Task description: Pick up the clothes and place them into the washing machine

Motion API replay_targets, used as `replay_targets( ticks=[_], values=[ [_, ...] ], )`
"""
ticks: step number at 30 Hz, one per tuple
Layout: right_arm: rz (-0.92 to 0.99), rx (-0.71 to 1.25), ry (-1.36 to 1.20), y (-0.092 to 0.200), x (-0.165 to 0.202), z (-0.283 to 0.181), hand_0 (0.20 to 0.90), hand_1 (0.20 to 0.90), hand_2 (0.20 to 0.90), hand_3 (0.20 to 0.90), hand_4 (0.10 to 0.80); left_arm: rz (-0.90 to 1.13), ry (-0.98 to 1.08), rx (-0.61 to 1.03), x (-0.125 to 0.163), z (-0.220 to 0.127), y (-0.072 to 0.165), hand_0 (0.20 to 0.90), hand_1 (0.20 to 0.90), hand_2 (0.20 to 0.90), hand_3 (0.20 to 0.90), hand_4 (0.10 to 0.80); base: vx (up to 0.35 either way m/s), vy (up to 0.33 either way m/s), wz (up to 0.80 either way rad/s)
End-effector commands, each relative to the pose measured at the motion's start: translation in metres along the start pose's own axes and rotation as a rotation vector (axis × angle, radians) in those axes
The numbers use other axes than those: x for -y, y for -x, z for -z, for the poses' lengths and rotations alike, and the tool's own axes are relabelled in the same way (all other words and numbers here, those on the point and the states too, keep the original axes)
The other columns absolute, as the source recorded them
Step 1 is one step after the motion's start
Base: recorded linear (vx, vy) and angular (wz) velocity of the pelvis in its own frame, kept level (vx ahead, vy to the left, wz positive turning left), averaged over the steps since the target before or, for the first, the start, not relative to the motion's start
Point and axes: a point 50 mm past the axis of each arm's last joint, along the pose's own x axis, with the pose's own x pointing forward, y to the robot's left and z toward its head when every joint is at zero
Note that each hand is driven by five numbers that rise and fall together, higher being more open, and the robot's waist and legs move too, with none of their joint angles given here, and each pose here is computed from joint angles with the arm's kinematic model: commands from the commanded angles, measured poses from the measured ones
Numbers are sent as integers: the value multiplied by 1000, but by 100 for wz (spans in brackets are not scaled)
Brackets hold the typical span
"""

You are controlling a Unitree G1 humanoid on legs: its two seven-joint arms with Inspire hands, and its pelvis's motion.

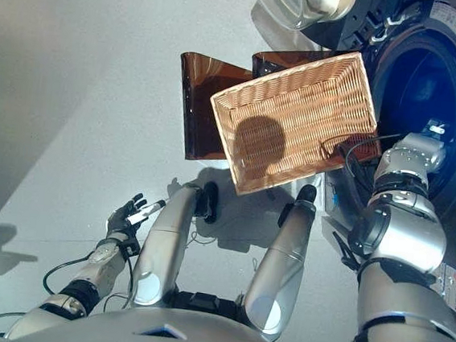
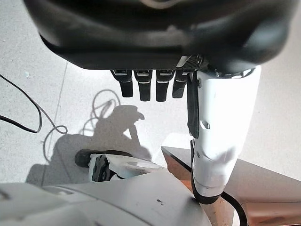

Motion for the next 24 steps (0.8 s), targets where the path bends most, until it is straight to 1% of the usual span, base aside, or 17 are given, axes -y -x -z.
replay_targets(
  ticks=[1,3,8,11,12,14,18,21,24],
  values=[
    [-182,233,83,0,-42,-68,900,900,900,900,800,-99,-35,-37,-32,14,7,900,900,900,900,800,-97,17,-1],
    [-184,224,113,-1,-40,-64,900,900,900,900,800,-96,-30,-32,-32,13,7,900,900,900,900,800,-97,18,-3],
    [-205,214,272,-4,-25,-51,900,900,900,900,800,-85,-36,-29,-31,13,6,900,900,900,900,800,5,5,-2],
    [-213,207,323,-6,-19,-46,900,900,900,900,800,-80,-35,-25,-30,12,6,900,900,900,900,800,24,4,-3],
    [-227,198,405,-7,-8,-38,900,900,900,900,800,-74,-30,-20,-29,12,5,900,900,900,900,800,42,-8,4],
    [-243,187,458,-7,2,-29,900,900,900,900,800,-65,-24,-12,-27,11,5,900,900,900,900,800,50,-16,5],
    [-254,172,533,-7,21,-17,900,900,900,900,800,-60,-28,-9,-27,12,6,900,900,900,900,800,32,-13,8],
    [-259,179,581,-6,24,-13,900,900,900,900,800,-64,-30,-10,-27,12,6,900,900,900,900,800,8,0,6],
    [-243,141,605,-4,41,1,900,900,900,900,800,-60,-31,-13,-25,14,6,900,900,900,900,800,32,21,1]
  ],
)
